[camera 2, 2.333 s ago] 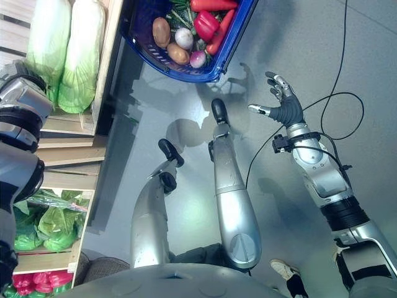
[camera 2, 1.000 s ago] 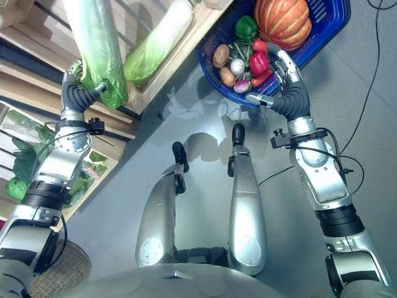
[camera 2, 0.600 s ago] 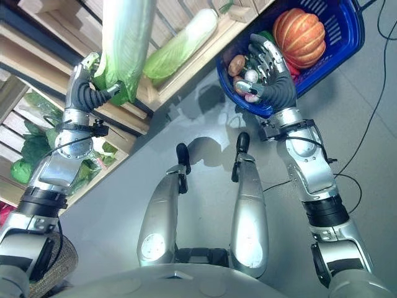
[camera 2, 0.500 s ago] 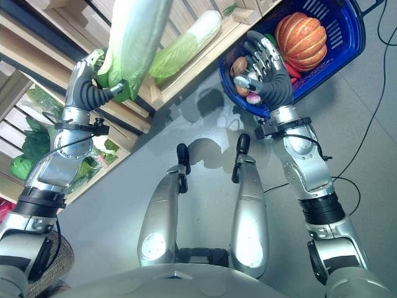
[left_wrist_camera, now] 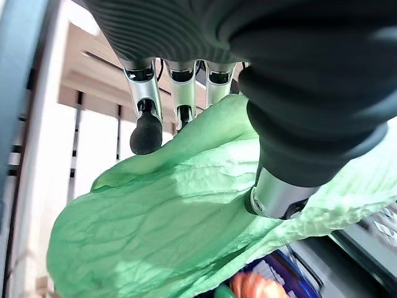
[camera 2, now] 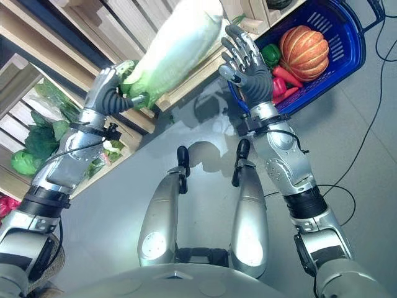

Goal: Pick up fruits and vegetables into the basket

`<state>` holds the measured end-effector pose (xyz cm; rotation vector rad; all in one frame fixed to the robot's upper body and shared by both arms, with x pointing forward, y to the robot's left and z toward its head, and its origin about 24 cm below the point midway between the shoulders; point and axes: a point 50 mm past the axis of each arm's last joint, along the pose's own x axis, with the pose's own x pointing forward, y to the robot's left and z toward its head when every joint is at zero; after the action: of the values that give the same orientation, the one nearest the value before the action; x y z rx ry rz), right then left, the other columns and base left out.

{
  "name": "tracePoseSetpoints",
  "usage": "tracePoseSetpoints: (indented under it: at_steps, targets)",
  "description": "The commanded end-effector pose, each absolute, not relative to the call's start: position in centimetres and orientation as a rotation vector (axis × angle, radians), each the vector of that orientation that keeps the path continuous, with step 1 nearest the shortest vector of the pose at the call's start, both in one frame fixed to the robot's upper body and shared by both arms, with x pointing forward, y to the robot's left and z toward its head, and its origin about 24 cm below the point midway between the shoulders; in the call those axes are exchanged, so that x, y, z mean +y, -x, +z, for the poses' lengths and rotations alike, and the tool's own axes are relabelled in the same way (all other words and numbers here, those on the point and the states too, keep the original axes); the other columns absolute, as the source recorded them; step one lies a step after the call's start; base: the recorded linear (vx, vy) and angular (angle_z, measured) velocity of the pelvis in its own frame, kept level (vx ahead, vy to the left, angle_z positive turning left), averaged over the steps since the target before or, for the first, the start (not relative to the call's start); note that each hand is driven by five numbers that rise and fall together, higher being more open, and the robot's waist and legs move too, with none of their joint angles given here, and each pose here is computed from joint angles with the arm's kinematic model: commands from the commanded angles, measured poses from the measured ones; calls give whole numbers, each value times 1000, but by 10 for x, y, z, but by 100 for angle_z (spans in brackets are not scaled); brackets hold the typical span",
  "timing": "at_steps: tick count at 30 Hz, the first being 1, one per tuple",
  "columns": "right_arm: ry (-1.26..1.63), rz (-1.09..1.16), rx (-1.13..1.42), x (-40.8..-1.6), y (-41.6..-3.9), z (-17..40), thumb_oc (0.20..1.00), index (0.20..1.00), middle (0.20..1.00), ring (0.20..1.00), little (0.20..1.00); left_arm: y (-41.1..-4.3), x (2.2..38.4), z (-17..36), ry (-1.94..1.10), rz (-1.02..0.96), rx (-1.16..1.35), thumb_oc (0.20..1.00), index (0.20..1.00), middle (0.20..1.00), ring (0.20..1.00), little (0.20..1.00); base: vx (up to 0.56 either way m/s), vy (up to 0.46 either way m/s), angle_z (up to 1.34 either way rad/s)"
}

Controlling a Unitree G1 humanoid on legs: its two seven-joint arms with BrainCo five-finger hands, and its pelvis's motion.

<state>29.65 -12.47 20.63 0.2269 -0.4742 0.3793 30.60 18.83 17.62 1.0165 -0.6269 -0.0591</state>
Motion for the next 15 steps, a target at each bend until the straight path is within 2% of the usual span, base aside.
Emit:
tracePoseSetpoints:
  at_steps: [1, 15]
  targets:
    - [-331, 367, -601, -120, -282, 233, 1000, 1000, 1000, 1000, 1000, -291, 164, 206, -1046, -105, -820, 200, 200, 200, 200, 200, 0, 0, 0]
    - [-360, 281, -434, -120, -295, 206, 1000, 1000, 1000, 1000, 1000, -294, 145, 197, -1259, -79, -824, 200, 200, 200, 200, 200, -6, 3, -2]
